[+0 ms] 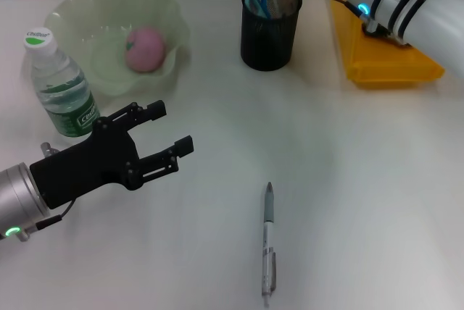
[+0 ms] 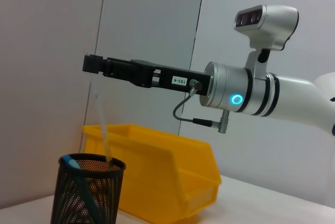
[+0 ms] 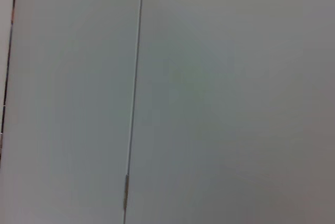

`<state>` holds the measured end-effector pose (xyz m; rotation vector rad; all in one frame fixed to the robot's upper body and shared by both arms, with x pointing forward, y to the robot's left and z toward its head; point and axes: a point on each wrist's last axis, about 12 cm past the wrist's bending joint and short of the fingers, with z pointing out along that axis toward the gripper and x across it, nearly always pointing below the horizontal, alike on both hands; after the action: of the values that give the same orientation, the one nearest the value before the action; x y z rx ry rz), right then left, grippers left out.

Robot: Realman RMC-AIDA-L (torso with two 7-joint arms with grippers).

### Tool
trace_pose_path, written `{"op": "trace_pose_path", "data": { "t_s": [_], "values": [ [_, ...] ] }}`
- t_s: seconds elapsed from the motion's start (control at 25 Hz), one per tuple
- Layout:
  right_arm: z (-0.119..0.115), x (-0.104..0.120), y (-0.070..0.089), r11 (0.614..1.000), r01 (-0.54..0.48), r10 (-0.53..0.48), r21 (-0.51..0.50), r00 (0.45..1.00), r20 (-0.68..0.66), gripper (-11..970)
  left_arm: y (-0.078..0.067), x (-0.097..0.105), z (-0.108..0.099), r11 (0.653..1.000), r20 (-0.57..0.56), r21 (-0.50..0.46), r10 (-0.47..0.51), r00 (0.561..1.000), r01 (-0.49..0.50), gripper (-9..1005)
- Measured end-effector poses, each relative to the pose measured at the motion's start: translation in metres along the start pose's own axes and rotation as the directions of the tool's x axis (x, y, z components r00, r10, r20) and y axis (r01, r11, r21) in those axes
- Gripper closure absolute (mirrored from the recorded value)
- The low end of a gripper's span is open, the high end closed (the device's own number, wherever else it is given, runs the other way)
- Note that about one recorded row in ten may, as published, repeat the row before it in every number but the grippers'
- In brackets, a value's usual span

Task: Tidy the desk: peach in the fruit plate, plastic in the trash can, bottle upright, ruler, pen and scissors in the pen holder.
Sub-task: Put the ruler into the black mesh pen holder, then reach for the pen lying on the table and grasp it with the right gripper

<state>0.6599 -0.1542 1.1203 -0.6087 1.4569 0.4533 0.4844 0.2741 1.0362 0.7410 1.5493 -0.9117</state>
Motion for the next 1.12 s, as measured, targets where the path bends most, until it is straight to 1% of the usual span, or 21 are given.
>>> {"op": "trace_pose_path", "data": {
  "t_s": [0.2, 0.4, 0.68, 0.72, 0.88, 0.92, 0.96, 1.0, 1.04, 1.08, 1.12],
  "values": [
    [0.000, 0.000, 0.001, 1.000, -0.009, 0.009, -0.005, 1.000, -0.001, 569, 0.000, 0.000, 0.000, 1.000, 0.001, 0.004, 0.001, 1.000, -0.001, 196],
    [-0.001, 0.001, 0.000, 1.000, -0.012, 0.012, -0.003, 1.000, -0.003, 364, -0.001, 0.001, -0.002, 1.000, -0.001, 0.001, -0.001, 1.000, 0.001, 196],
    [-0.010, 0.004, 0.001, 0.999, -0.036, 0.036, -0.013, 0.999, 0.030, 302, -0.001, 0.000, -0.002, 1.000, -0.003, 0.006, 0.001, 1.000, -0.001, 196],
    [-0.015, 0.004, 0.001, 0.998, -0.056, 0.057, -0.020, 0.997, 0.054, 293, -0.001, 0.000, -0.002, 1.000, -0.003, 0.007, 0.003, 1.000, -0.003, 196],
    [-0.022, 0.005, -0.001, 0.996, -0.085, 0.086, -0.018, 0.993, 0.084, 258, -0.001, 0.000, -0.002, 1.000, -0.004, 0.008, 0.004, 1.000, -0.004, 196],
    [-0.026, 0.006, -0.004, 0.993, -0.119, 0.119, -0.007, 0.989, 0.087, 252, 0.000, 0.000, -0.002, 1.000, -0.003, 0.009, 0.005, 1.000, -0.005, 196],
    [-0.026, 0.006, -0.004, 0.993, -0.119, 0.119, -0.007, 0.989, 0.087, 245, 0.000, 0.000, -0.002, 1.000, -0.003, 0.009, 0.005, 1.000, -0.005, 196],
    [-0.032, 0.009, -0.007, 0.985, -0.174, 0.173, 0.005, 0.981, 0.086, 238, 0.000, -0.001, -0.002, 1.000, -0.002, 0.010, 0.006, 1.000, -0.006, 196],
    [-0.032, 0.009, -0.007, 0.985, -0.174, 0.173, 0.005, 0.981, 0.086, 231, 0.000, -0.001, -0.002, 1.000, -0.001, 0.011, 0.006, 1.000, -0.006, 196],
    [-0.035, 0.010, -0.009, 0.981, -0.195, 0.193, 0.010, 0.977, 0.089, 225, 0.000, -0.001, -0.003, 1.000, -0.001, 0.012, 0.005, 1.000, -0.005, 196],
    [-0.042, 0.011, -0.012, 0.975, -0.223, 0.220, 0.011, 0.970, 0.107, 218, 0.000, -0.001, -0.002, 1.000, -0.002, 0.015, 0.005, 1.000, -0.005, 196]
  ]
}}
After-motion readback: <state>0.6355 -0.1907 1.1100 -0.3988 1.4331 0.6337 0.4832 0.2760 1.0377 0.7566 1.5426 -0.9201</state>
